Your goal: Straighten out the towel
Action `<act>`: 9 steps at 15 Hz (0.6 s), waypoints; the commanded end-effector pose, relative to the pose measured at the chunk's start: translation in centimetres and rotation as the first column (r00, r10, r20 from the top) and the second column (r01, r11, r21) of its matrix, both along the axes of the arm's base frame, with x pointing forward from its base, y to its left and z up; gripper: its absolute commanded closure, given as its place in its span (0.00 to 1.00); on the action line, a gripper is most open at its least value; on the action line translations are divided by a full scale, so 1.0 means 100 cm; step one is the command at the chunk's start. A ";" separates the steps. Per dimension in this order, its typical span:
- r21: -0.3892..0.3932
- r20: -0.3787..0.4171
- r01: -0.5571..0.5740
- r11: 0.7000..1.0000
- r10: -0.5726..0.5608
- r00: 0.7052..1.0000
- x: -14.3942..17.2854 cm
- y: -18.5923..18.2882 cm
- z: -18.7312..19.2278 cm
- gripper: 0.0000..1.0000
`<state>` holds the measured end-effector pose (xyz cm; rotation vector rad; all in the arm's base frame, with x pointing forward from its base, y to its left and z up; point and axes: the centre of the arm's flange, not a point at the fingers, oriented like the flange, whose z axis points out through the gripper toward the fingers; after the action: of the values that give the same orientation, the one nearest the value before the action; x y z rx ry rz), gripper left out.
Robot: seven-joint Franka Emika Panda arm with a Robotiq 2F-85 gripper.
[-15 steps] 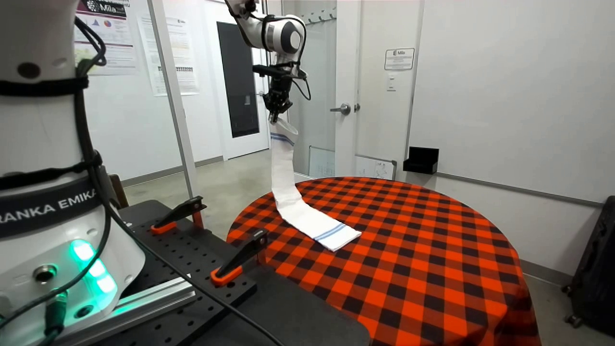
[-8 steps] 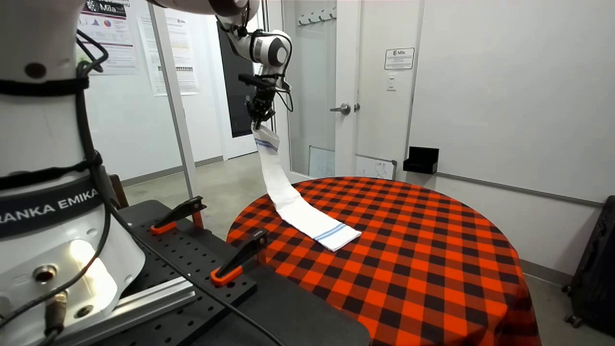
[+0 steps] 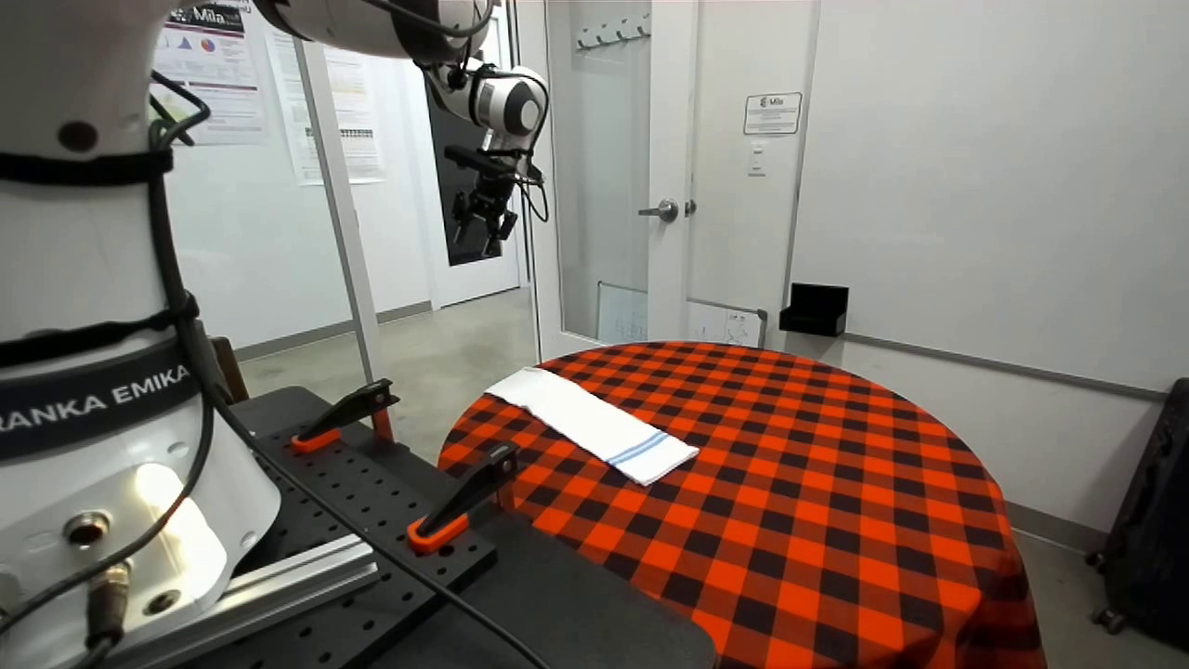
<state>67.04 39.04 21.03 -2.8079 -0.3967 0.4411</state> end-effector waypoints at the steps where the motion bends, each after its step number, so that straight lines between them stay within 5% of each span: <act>1: 0.021 -0.012 0.001 1.000 0.000 1.000 0.020 0.011 0.006 0.01; 9: -0.054 -0.011 -0.007 0.999 0.006 1.000 -0.006 -0.042 0.019 0.00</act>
<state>67.75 37.69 21.79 -2.8263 -0.3901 0.4497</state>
